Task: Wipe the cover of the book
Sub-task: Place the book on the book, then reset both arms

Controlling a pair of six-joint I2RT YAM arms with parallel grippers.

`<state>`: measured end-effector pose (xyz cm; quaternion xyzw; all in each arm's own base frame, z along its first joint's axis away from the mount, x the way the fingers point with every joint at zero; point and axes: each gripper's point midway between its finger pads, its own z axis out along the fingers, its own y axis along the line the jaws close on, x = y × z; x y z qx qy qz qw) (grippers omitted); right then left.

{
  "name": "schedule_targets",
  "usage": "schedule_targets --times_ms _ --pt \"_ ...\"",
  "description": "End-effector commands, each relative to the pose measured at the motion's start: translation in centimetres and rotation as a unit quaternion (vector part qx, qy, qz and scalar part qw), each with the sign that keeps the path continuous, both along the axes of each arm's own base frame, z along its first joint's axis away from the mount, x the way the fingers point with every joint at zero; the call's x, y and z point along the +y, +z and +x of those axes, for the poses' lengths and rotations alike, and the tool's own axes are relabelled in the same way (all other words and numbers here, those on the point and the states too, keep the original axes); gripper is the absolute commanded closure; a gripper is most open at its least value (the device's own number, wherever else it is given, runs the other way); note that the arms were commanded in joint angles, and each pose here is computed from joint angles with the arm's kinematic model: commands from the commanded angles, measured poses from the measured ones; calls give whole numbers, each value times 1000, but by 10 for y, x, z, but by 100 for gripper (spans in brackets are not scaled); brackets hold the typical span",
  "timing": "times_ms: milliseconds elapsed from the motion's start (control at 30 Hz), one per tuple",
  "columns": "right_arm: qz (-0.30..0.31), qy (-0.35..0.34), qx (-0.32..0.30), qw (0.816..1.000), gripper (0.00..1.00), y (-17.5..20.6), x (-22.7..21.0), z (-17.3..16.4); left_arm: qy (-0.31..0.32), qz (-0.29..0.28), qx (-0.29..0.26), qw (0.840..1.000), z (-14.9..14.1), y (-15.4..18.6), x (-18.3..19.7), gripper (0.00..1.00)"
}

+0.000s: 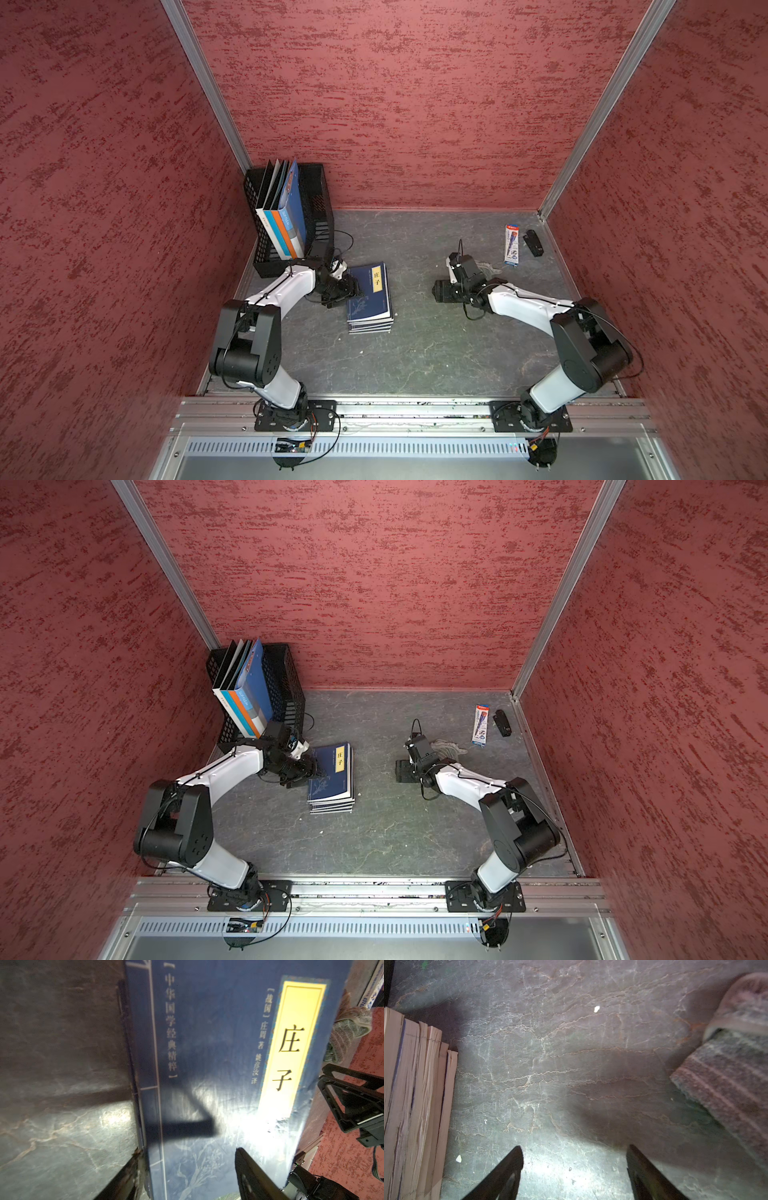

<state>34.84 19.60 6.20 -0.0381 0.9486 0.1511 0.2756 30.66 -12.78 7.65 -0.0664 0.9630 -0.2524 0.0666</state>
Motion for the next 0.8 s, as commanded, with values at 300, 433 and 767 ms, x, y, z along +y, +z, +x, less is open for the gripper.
schedule_targets --times_ms 300,433,767 --pt "-9 3 -42 999 21 30 1 14 15 81 -65 994 16 19 24 13" --pt "-22 -2 -72 997 19 54 -6 28 39 92 -133 986 34 37 37 6" --pt "-41 -51 -194 979 14 126 -52 81 88 173 -260 946 79 48 87 2"
